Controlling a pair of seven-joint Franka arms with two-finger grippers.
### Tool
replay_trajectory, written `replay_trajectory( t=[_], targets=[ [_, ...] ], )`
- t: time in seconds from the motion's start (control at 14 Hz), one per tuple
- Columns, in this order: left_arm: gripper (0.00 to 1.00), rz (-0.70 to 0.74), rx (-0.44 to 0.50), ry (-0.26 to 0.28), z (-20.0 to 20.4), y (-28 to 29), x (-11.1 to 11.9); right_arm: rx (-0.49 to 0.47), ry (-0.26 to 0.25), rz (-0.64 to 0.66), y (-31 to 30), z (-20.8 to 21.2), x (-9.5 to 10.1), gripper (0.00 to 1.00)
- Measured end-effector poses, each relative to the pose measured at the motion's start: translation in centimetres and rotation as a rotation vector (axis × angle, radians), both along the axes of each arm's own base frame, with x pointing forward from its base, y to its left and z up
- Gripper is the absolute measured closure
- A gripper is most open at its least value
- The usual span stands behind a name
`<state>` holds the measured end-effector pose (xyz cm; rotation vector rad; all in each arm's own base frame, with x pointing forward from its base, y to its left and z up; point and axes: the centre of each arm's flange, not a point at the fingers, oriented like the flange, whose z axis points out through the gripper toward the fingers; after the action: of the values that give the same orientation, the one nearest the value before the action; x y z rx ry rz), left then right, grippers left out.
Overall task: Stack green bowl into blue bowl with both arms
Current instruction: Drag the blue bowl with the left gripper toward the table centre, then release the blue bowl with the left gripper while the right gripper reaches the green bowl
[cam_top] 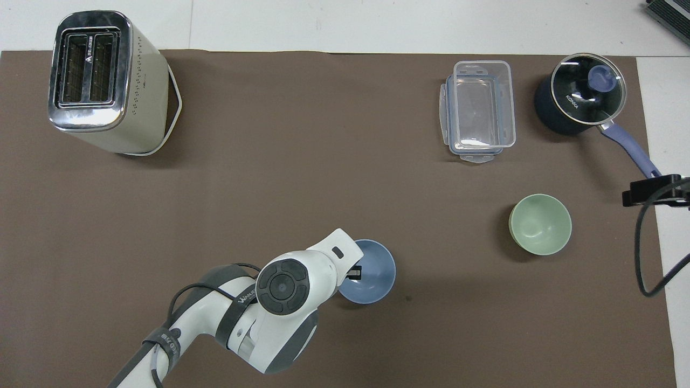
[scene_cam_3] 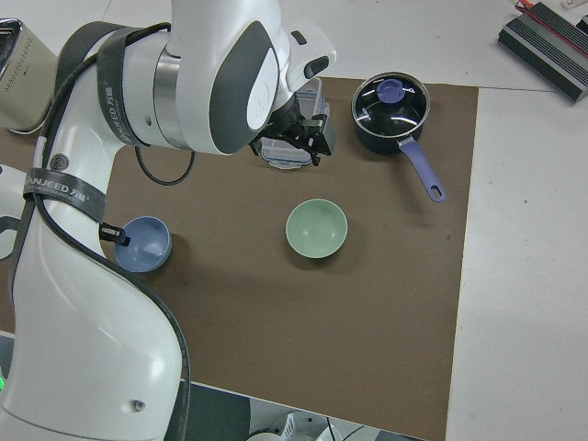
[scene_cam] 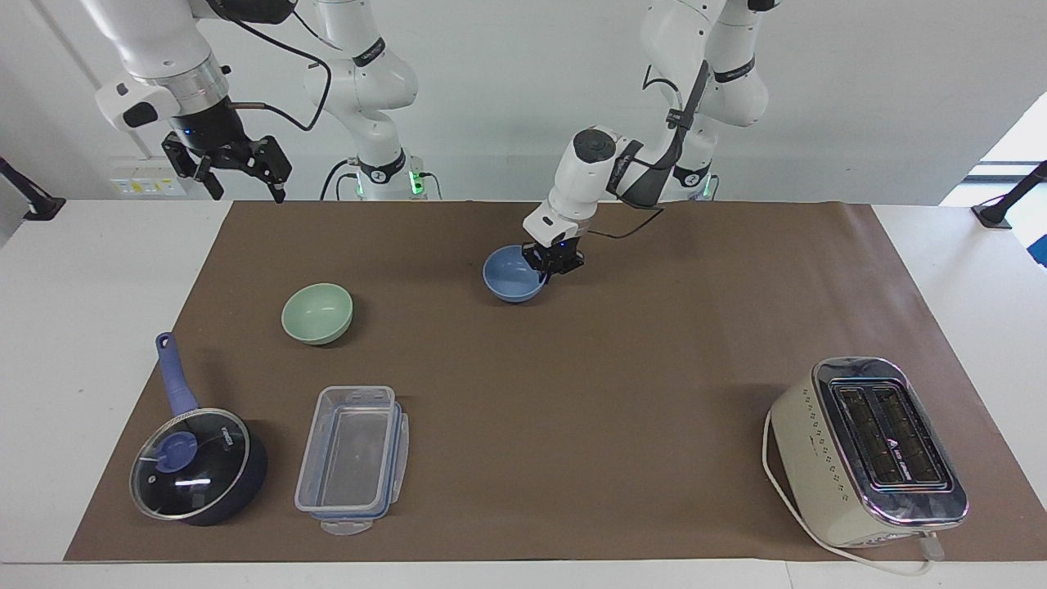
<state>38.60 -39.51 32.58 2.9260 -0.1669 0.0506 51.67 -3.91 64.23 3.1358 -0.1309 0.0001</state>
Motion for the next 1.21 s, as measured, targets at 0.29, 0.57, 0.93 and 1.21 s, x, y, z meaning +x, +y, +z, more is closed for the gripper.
replay_trajectory(
  t=[0.29,0.57,0.93,1.21],
  targets=[
    [0.32,0.005,-0.010,-0.014,0.8,0.3,0.9,-0.001,-0.015,-0.005,-0.3,-1.3,0.4,0.00],
    [0.00,-0.017,0.059,-0.038,3.9,5.0,4.1,-0.004,-0.052,-0.014,-0.9,-6.4,1.6,0.00],
    [0.00,-0.066,0.141,-0.091,9.0,13.8,7.7,-0.010,-0.064,-0.008,-1.3,-15.3,3.0,0.00],
    [0.00,-0.093,0.148,-0.147,14.1,21.2,10.4,-0.018,-0.055,0.034,-3.6,-23.8,3.4,0.00]
  ],
)
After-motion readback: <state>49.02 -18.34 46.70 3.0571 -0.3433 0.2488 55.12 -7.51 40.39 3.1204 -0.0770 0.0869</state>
